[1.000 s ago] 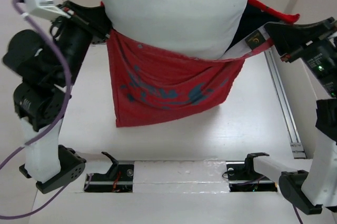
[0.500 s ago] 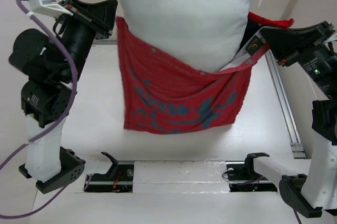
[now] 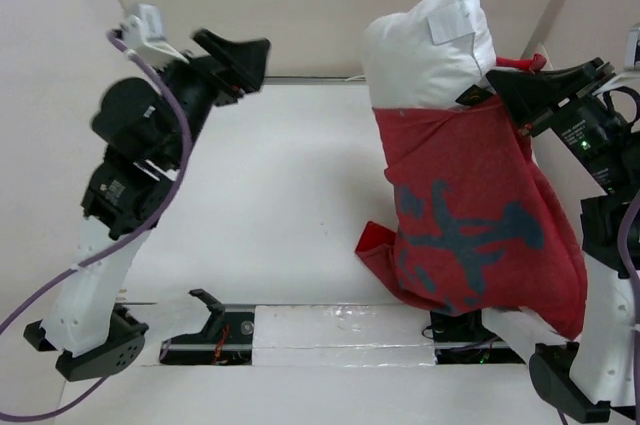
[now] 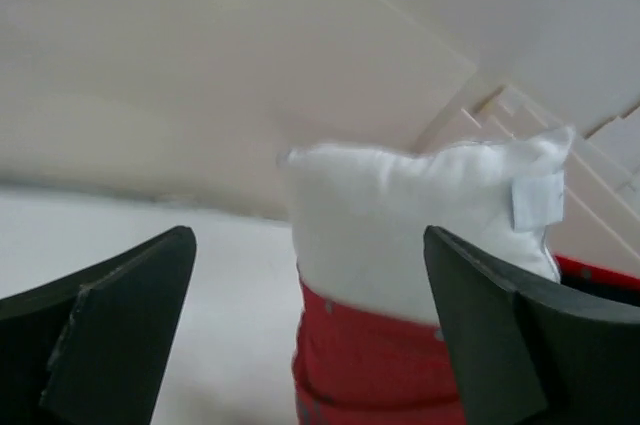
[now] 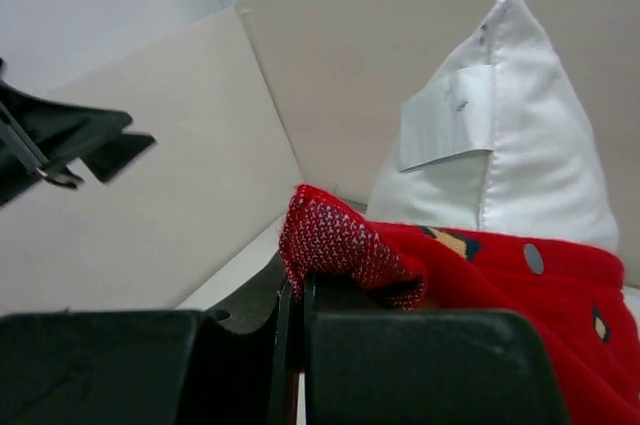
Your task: Put the pillow into the pillowcase
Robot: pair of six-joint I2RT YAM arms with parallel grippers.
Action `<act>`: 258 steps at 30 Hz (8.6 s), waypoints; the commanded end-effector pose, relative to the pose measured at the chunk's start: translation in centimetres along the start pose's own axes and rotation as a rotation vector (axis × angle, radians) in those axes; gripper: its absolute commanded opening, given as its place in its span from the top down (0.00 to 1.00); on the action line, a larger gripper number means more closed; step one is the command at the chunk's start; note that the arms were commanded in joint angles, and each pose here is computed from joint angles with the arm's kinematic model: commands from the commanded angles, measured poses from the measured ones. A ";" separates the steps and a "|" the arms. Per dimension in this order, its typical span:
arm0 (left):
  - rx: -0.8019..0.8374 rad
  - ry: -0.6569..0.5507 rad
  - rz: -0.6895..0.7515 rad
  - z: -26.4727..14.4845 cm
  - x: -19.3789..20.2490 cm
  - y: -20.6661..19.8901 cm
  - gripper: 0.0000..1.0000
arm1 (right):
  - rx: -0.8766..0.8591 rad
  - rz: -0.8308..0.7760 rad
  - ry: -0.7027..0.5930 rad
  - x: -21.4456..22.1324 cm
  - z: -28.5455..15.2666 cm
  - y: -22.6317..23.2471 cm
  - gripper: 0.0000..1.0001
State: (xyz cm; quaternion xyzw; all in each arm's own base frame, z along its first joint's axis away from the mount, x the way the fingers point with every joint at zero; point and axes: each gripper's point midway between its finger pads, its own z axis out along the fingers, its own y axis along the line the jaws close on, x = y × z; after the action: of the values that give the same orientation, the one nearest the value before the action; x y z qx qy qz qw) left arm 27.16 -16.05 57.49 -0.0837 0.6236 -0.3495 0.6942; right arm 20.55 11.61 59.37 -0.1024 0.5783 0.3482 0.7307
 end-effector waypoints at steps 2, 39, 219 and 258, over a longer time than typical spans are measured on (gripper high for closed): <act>-0.084 0.104 -0.095 1.2 9.3 4.9 0.00 | -0.148 -0.104 -0.100 -1.2 0.2 1.9 1.00; 0.244 0.370 -0.351 4.8 23.1 2.9 0.06 | -0.339 -0.143 -0.123 -1.5 -2.5 6.7 1.00; 0.600 -0.390 0.103 -7.5 -19.2 -11.0 1.00 | -0.334 -0.111 -0.342 -14.9 3.5 3.3 1.00; 0.462 -0.307 0.009 -5.9 -16.9 -7.6 1.00 | -0.373 -0.058 -0.293 -12.1 4.4 5.5 1.00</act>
State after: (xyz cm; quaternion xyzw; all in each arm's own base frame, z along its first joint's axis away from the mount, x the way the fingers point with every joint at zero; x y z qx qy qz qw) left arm 11.84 -11.93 73.69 0.1036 0.3977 -0.4646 0.7844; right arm 15.97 15.17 71.52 -0.2414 0.3992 0.4744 0.7465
